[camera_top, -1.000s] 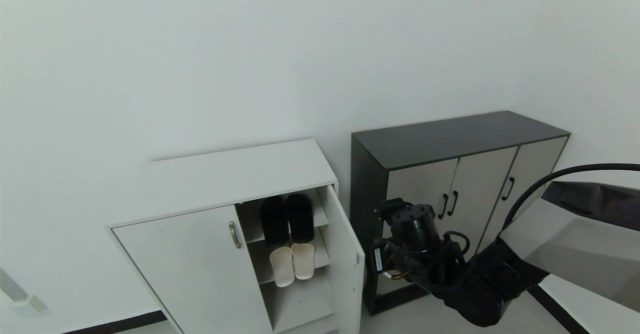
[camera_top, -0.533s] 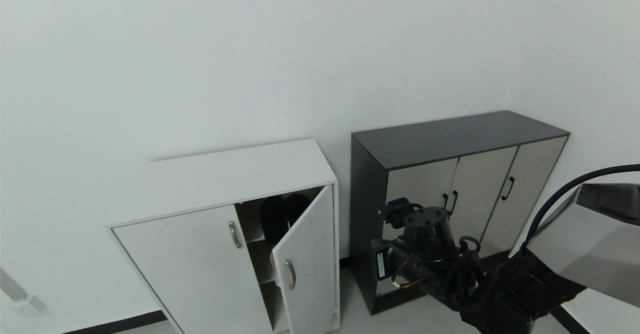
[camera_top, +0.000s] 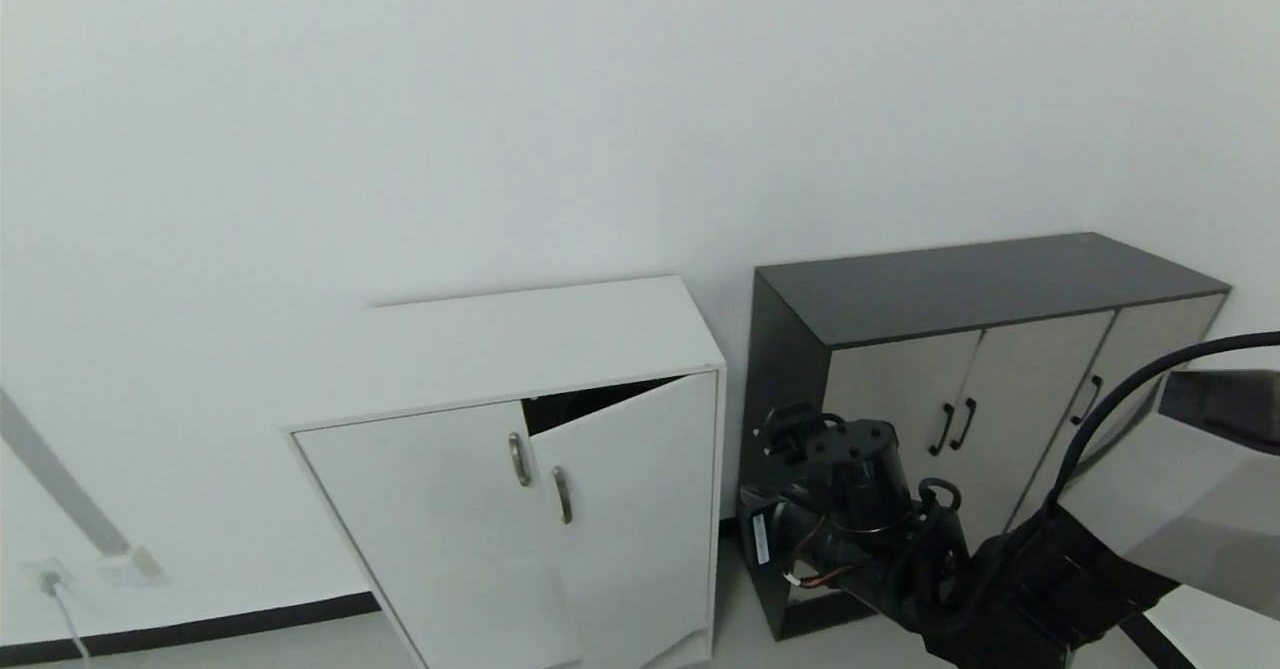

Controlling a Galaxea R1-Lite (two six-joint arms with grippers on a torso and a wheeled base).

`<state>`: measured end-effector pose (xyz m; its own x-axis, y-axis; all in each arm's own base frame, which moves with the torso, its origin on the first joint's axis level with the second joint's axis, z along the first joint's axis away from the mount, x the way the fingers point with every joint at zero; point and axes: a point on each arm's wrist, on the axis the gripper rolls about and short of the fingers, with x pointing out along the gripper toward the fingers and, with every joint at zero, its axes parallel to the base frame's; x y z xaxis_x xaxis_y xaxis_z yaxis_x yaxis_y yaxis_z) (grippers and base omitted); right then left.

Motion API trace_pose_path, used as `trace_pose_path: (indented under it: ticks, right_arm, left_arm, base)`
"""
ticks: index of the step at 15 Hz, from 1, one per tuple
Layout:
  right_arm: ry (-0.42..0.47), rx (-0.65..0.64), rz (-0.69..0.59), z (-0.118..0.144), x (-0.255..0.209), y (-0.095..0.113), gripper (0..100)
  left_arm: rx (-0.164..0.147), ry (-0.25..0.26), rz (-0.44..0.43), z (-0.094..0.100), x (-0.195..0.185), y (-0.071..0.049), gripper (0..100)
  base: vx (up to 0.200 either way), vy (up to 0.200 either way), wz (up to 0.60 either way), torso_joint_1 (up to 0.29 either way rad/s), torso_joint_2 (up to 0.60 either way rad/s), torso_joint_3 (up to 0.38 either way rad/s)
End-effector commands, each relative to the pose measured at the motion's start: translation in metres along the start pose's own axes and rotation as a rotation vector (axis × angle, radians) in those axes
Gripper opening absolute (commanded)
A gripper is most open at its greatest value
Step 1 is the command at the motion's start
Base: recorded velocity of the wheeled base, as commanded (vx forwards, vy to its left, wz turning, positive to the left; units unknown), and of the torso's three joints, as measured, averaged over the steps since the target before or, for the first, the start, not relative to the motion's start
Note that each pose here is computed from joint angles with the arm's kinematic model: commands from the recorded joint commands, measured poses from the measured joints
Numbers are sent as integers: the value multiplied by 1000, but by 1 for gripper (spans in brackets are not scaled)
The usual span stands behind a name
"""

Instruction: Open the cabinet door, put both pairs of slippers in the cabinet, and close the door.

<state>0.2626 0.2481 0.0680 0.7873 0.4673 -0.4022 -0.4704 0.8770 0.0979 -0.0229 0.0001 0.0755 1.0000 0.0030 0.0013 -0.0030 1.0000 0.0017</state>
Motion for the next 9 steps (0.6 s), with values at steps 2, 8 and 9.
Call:
trace_pose_path:
  ticks: [2,8,9]
  right_arm:
    - [16,-1,45,-6,-2,0,0]
    - [11,4,208,-28,-9,-6,0]
    - [10,-16,246,-33,-11,-8,0]
  left_arm:
    - [0,1,2,0,0,0,0]
    - [0,1,2,0,0,0,0]
    - [0,1,2,0,0,0,0]
  base:
    - [0,0,300,4,1,1]
    - [0,0,0,0,0,0]
    - [0,0,0,0,0,0]
